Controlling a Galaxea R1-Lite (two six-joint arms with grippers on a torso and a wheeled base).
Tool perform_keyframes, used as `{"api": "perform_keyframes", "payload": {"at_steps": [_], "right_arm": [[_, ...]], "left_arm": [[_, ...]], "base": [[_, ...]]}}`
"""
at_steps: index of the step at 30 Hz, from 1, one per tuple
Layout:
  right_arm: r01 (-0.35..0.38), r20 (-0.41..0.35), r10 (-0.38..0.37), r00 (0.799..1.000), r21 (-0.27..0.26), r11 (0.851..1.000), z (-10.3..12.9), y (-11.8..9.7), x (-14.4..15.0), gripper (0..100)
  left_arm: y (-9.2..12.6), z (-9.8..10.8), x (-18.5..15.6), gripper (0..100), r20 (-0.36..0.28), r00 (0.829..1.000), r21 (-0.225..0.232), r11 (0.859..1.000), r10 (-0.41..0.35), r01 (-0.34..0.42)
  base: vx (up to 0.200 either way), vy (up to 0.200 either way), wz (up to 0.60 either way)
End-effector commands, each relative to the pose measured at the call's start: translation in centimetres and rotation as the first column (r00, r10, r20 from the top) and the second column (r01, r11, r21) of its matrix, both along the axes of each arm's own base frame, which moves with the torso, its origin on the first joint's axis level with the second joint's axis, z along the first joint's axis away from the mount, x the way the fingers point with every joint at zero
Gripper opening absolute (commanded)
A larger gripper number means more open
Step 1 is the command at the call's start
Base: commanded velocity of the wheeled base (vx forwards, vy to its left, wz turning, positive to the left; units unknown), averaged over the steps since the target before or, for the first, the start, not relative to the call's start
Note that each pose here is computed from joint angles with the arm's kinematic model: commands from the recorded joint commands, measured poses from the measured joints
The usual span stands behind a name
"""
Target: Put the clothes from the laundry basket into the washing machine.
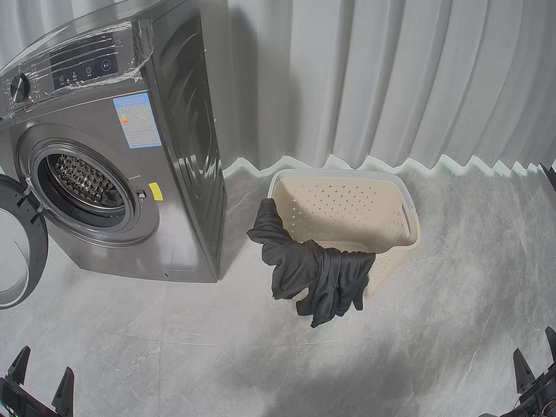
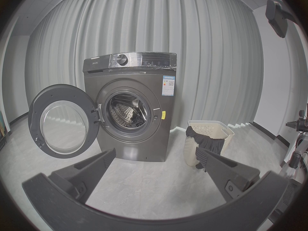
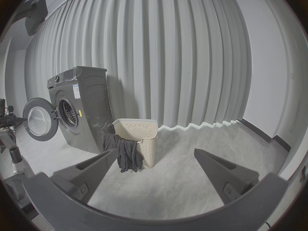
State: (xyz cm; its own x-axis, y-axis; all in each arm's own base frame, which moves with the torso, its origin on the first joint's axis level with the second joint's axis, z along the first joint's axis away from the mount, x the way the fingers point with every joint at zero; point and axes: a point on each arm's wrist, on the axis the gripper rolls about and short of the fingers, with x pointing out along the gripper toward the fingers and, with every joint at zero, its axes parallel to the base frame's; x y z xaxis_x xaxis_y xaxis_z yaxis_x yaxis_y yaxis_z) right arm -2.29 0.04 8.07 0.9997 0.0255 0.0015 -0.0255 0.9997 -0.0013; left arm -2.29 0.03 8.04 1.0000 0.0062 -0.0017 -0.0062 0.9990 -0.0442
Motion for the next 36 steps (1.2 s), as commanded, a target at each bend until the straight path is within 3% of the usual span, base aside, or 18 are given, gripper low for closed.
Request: {"api": "perform_keyframes", "payload": {"at_steps": [1, 7, 16, 23, 24, 26, 27, 28, 30, 31, 33, 36], "right_arm": [[-0.001, -0.001, 0.001, 1.000, 0.000, 1.000, -0.5, 0.0, 0.0, 100], [-0.001, -0.001, 0.001, 1.000, 0.000, 1.000, -0.5, 0.0, 0.0, 100], [0.001, -0.001, -0.001, 1.000, 0.000, 1.000, -0.5, 0.0, 0.0, 100], [0.001, 0.000, -0.001, 1.000, 0.001, 1.000, -0.5, 0.0, 0.0, 100], [-0.001, 0.012, 0.001, 1.000, 0.000, 1.000, -0.4, 0.0, 0.0, 100], [-0.022, 0.179, 0.023, 0.984, -0.008, 1.000, 3.4, 0.0, -1.2, 100], [-0.040, 0.209, 0.042, 0.977, -0.012, 0.999, 4.6, 0.1, -1.6, 100], [-0.084, 0.178, 0.086, 0.980, -0.017, 0.996, 5.3, 0.1, -1.5, 100], [-0.197, 0.003, 0.197, 0.980, -0.006, 0.980, 5.5, 0.3, -0.1, 100], [-0.197, 0.003, 0.197, 0.980, -0.006, 0.980, 5.5, 0.3, -0.1, 100], [-0.282, -0.142, 0.285, 0.948, 0.039, 0.959, 6.2, 0.6, 2.1, 100], [-0.351, -0.240, 0.360, 0.902, 0.080, 0.933, 6.8, 0.8, 4.7, 100]], "left_arm": [[0.0, -0.5, 0.0, 100, 0.000, 1.000, 0.000, 1.000, 0.000, 0.000], [0.0, -0.4, 0.0, 100, 0.002, 1.000, 0.000, 1.000, 0.000, 0.000], [0.0, -0.5, 0.0, 100, 0.000, 1.000, 0.000, 1.000, 0.000, 0.000], [0.0, -0.5, 0.0, 100, 0.000, 1.000, 0.000, 1.000, 0.000, 0.000], [0.0, -0.5, 0.0, 100, 0.000, 1.000, 0.000, 1.000, 0.000, 0.000], [0.0, -0.5, 0.0, 100, 0.000, 1.000, 0.000, 1.000, 0.000, 0.000], [0.0, -0.4, 0.0, 100, 0.002, 1.000, 0.000, 1.000, 0.000, 0.000], [0.0, -0.4, 0.0, 100, 0.002, 1.000, 0.000, 1.000, 0.000, 0.000], [0.0, -0.5, 0.0, 100, 0.000, 1.000, 0.000, 1.000, 0.000, 0.000], [0.0, -0.5, 0.0, 100, 0.000, 1.000, 0.000, 1.000, 0.000, 0.000], [0.0, -0.4, 0.0, 100, 0.002, 1.000, 0.000, 1.000, 0.000, 0.000], [0.0, -0.4, 0.0, 100, 0.002, 1.000, 0.000, 1.000, 0.000, 0.000]], "base": [[0.000, 0.000, 0.00], [0.000, 0.000, 0.00], [0.200, 0.000, 0.00], [0.000, 0.000, 0.00], [0.000, 0.000, 0.00], [0.000, 0.000, 0.00], [0.000, 0.000, 0.00], [0.000, 0.000, 0.00], [0.000, 0.000, 0.00], [0.000, 0.000, 0.00], [0.000, 0.000, 0.00], [0.000, 0.000, 0.00]]}}
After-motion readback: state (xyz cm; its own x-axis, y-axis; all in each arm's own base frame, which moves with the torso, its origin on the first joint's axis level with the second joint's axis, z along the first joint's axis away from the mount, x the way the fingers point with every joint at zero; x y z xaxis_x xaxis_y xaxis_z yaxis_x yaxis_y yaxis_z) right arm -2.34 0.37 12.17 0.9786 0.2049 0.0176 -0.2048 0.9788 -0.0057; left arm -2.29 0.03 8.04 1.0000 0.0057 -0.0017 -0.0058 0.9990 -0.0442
